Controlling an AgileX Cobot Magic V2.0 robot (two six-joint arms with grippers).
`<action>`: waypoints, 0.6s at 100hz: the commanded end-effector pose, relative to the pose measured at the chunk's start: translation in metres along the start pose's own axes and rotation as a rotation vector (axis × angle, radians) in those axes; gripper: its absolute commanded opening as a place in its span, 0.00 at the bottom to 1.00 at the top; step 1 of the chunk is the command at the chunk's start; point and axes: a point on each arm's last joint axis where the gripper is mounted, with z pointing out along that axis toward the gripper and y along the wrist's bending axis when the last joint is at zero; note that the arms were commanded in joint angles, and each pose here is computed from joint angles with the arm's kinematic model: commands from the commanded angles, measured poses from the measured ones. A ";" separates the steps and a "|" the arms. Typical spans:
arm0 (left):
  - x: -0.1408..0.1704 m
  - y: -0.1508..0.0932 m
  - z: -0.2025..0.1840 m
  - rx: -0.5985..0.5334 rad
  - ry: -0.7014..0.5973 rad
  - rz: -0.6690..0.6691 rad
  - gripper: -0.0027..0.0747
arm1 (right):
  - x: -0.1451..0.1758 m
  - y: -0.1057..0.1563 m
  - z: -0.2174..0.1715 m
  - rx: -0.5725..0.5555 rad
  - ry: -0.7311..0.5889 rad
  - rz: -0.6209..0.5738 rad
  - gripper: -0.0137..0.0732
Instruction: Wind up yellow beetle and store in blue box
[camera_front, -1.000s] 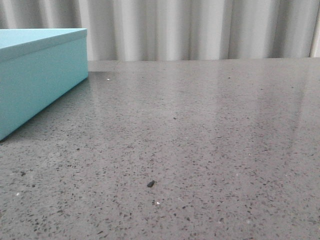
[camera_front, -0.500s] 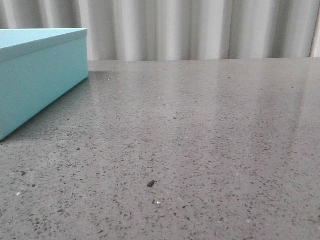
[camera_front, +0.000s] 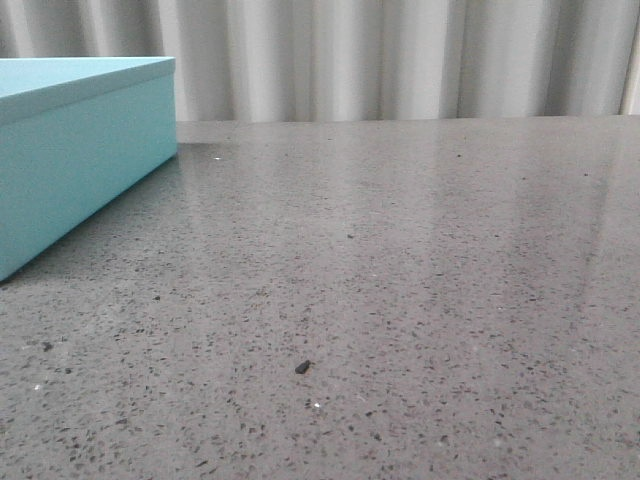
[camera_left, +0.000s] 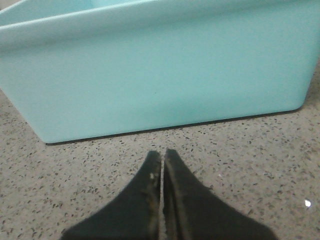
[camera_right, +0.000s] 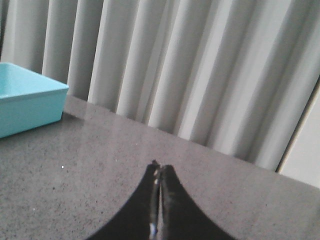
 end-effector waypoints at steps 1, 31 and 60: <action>0.004 0.000 0.001 -0.011 -0.049 -0.007 0.01 | -0.001 -0.001 0.003 0.030 -0.080 -0.013 0.10; 0.004 0.000 0.001 -0.011 -0.049 -0.007 0.01 | 0.011 0.001 0.020 0.084 -0.241 -0.012 0.10; 0.004 0.000 0.001 -0.011 -0.049 -0.007 0.01 | 0.009 0.000 0.020 0.094 -0.271 -0.012 0.10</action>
